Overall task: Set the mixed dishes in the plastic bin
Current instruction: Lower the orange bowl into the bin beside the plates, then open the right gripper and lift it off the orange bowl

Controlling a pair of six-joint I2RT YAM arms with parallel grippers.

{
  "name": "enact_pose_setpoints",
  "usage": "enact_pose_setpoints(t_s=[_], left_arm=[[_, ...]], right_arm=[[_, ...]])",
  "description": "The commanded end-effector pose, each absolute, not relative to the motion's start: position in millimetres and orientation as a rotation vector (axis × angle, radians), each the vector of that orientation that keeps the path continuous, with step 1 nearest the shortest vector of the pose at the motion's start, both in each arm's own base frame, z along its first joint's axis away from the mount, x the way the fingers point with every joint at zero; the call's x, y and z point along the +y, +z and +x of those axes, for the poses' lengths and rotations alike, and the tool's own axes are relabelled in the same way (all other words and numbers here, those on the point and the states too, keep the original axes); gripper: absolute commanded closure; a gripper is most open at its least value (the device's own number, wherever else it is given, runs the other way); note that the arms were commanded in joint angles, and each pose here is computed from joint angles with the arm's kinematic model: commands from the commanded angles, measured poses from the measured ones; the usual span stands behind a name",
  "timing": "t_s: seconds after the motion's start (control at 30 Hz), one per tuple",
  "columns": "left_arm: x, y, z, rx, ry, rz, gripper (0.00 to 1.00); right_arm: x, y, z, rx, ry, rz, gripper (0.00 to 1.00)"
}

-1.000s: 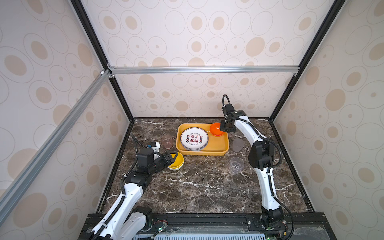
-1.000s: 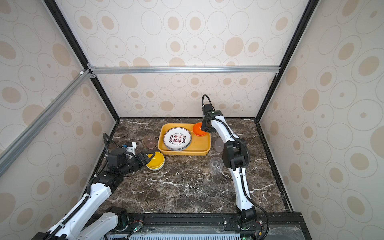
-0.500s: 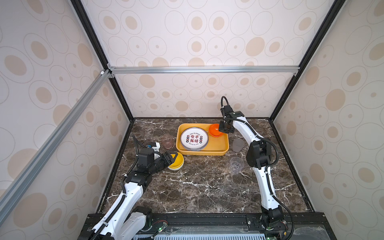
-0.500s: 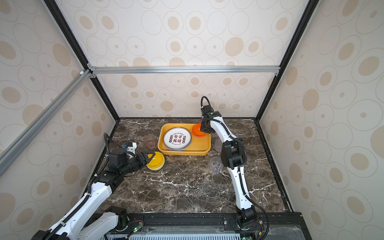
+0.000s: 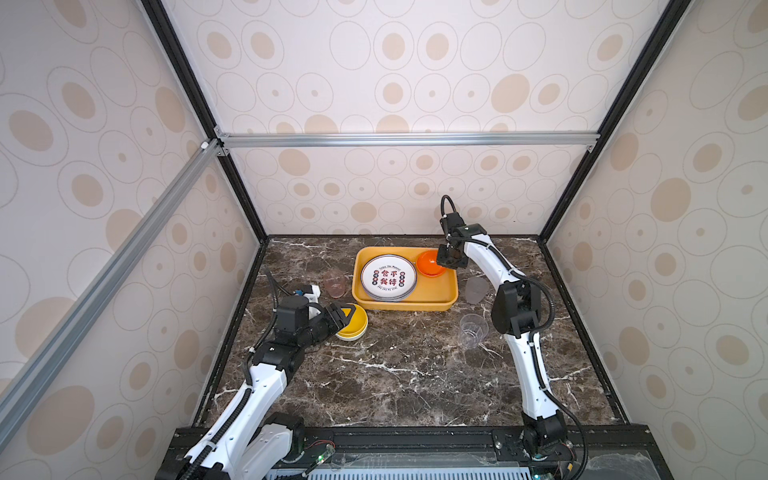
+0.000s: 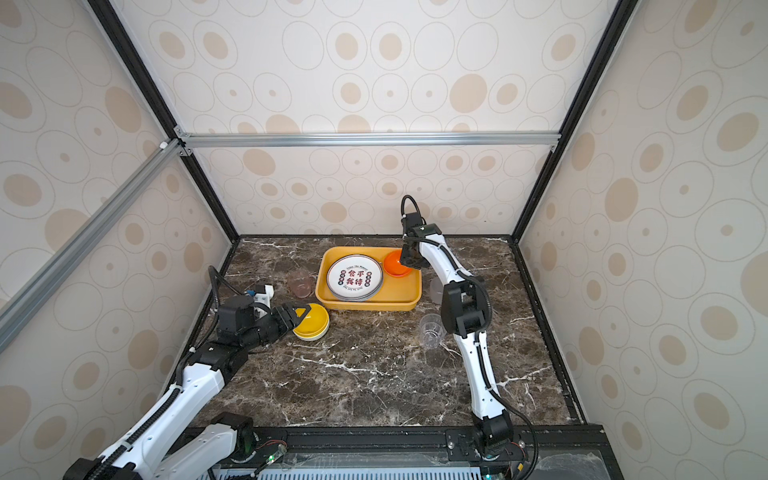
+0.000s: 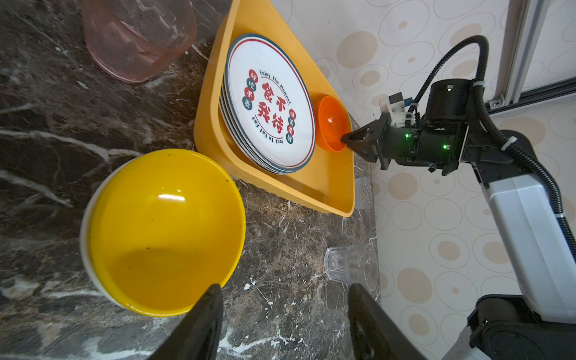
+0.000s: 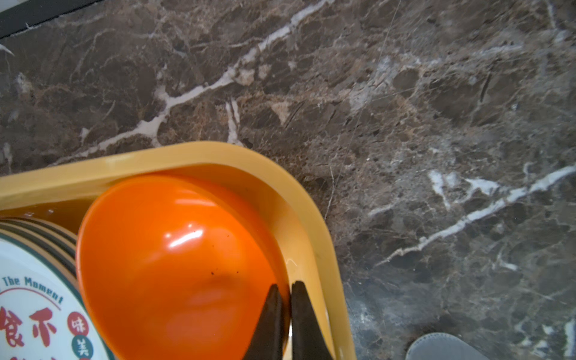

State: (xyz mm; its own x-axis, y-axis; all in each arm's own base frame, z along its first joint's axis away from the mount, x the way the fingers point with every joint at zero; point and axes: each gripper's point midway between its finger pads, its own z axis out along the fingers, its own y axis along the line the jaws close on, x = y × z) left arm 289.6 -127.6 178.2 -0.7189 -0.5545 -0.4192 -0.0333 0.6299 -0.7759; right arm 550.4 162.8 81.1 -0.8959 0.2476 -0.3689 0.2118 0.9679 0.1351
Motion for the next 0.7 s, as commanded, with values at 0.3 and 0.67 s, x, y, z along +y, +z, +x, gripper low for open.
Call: enact_pose_setpoints(t_s=[0.3, 0.67], left_arm=[[-126, 175, 286, 2.202, -1.012, -0.459, 0.37], [-108, 174, 291, 2.227, -0.866, -0.518, 0.38]], right_arm=[[160, 81, 545, 2.743, 0.106, 0.353, 0.75], [156, 136, 521, 2.689, 0.137, 0.314, 0.73]])
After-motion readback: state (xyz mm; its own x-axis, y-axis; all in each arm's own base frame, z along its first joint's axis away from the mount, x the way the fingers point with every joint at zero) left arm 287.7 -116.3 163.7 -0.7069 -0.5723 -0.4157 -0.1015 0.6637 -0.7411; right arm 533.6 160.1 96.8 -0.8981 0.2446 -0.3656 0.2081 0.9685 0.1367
